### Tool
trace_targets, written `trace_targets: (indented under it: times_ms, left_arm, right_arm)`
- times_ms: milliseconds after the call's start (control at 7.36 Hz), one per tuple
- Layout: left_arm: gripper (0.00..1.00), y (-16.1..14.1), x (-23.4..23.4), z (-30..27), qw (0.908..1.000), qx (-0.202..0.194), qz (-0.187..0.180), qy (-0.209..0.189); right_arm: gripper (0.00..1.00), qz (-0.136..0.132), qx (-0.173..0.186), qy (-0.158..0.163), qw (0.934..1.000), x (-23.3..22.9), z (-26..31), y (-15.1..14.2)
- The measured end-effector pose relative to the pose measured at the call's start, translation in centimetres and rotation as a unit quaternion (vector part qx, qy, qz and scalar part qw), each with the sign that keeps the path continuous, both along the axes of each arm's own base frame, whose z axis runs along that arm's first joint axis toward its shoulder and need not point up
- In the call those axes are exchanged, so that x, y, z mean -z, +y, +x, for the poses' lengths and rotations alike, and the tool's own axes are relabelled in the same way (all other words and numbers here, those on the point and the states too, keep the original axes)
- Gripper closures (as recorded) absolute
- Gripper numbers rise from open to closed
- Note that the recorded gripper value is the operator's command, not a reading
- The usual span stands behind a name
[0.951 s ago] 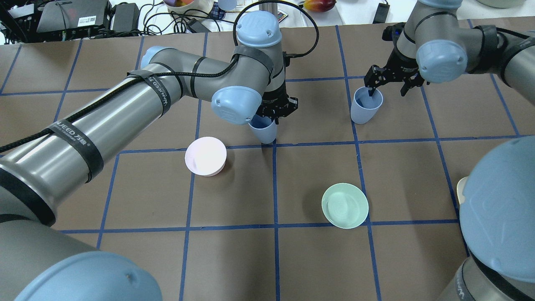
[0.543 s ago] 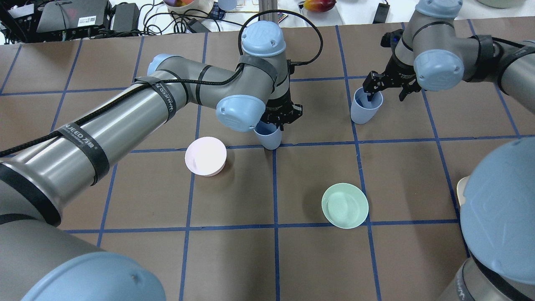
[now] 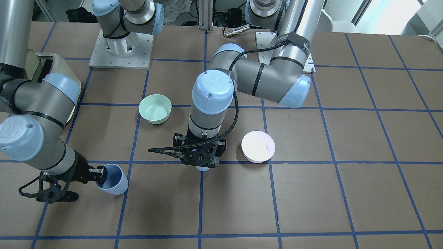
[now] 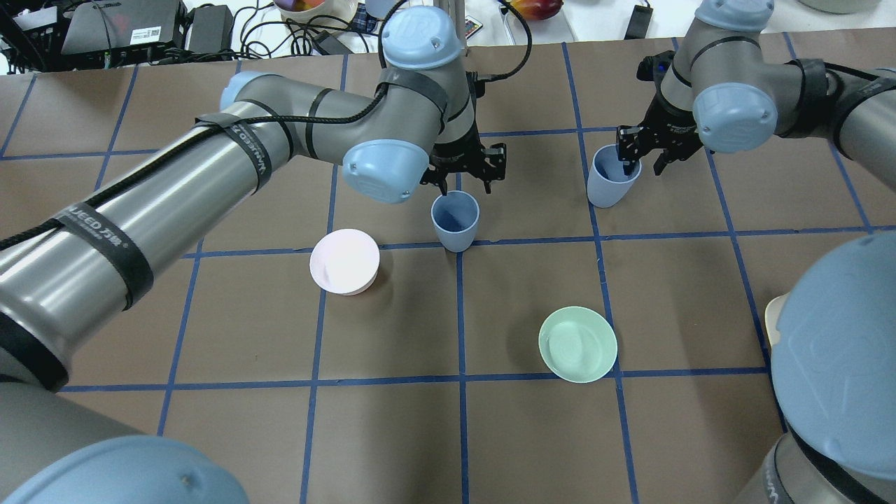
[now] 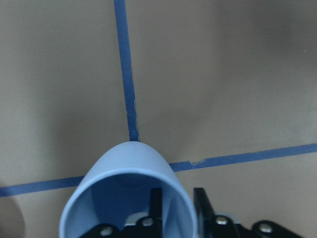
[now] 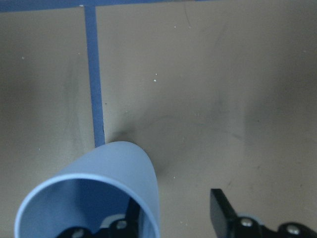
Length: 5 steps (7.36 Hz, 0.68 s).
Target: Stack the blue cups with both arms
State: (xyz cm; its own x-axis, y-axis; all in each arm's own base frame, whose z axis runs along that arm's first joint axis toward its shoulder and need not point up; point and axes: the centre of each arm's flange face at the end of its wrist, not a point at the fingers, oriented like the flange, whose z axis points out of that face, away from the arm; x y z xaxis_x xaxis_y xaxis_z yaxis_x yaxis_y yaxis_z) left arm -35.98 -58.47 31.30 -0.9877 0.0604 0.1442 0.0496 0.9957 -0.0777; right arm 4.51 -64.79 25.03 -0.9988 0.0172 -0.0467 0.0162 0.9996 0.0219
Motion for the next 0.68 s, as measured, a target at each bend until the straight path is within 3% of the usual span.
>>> trace_targets:
  times_ms: [136, 272, 679]
  left_arm:
    - [0.0, -0.4, -3.6, 1.8, 0.9999, -0.013, -0.01, 0.003]
    - [0.0, 0.5, -7.5, 3.4, 0.9998, -0.022, -0.003, 0.0]
    - [0.0, 6.7, -17.4, 9.5, 0.9971, -0.054, 0.05, -0.02]
  right_arm:
    - [0.99, 0.001, -0.002, -0.001, 1.0, -0.4, 0.2, 0.1]
    - [1.0, 0.0, -0.004, -0.001, 1.0, -0.8, 0.3, 0.3]
    - [1.0, -0.009, -0.006, -0.002, 0.9999, -2.3, 0.7, 0.4]
